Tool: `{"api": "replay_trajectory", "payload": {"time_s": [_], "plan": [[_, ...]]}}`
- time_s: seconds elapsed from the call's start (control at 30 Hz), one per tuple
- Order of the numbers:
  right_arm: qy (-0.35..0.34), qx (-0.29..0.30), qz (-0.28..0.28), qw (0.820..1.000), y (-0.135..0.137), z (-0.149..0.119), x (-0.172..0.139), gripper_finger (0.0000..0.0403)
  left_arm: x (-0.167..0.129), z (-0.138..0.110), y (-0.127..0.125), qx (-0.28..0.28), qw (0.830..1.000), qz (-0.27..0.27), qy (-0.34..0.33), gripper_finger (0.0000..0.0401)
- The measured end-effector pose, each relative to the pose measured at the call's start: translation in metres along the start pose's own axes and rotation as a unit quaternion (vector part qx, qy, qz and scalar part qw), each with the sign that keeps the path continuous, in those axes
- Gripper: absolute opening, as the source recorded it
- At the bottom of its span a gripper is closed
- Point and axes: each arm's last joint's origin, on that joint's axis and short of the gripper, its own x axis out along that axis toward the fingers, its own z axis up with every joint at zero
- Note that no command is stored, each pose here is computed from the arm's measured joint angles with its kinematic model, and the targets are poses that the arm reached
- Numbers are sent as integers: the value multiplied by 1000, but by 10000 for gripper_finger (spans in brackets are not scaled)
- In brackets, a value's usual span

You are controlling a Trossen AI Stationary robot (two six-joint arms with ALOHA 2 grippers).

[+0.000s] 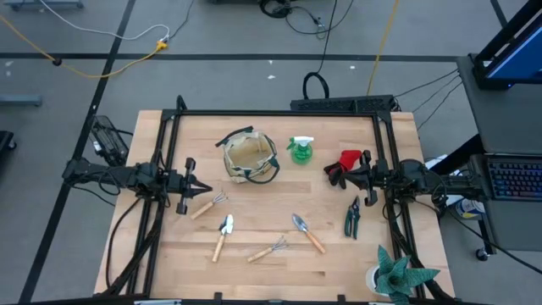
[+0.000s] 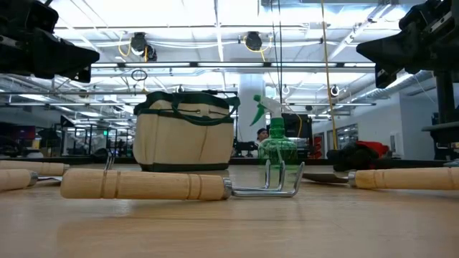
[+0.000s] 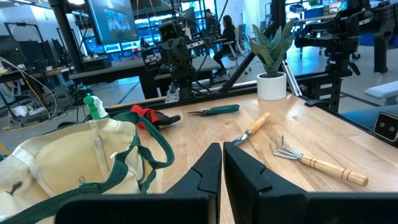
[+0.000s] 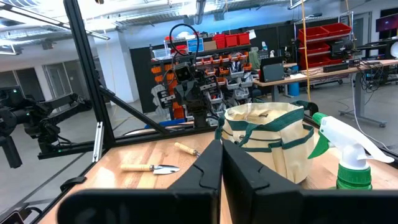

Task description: Pick & Place Garden tools in Gardening bag

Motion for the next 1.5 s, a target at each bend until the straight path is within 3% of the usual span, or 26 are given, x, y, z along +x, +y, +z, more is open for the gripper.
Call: {"api": "replay_trajectory", "payload": {"time_s": [1.3,1.5], "plan": [[0,0,0,1000,0,0,0,4,0,0,0,0,1000,0,0,24],[-2,-22,0,1000,0,0,0,4,0,0,0,0,1000,0,0,24]]}}
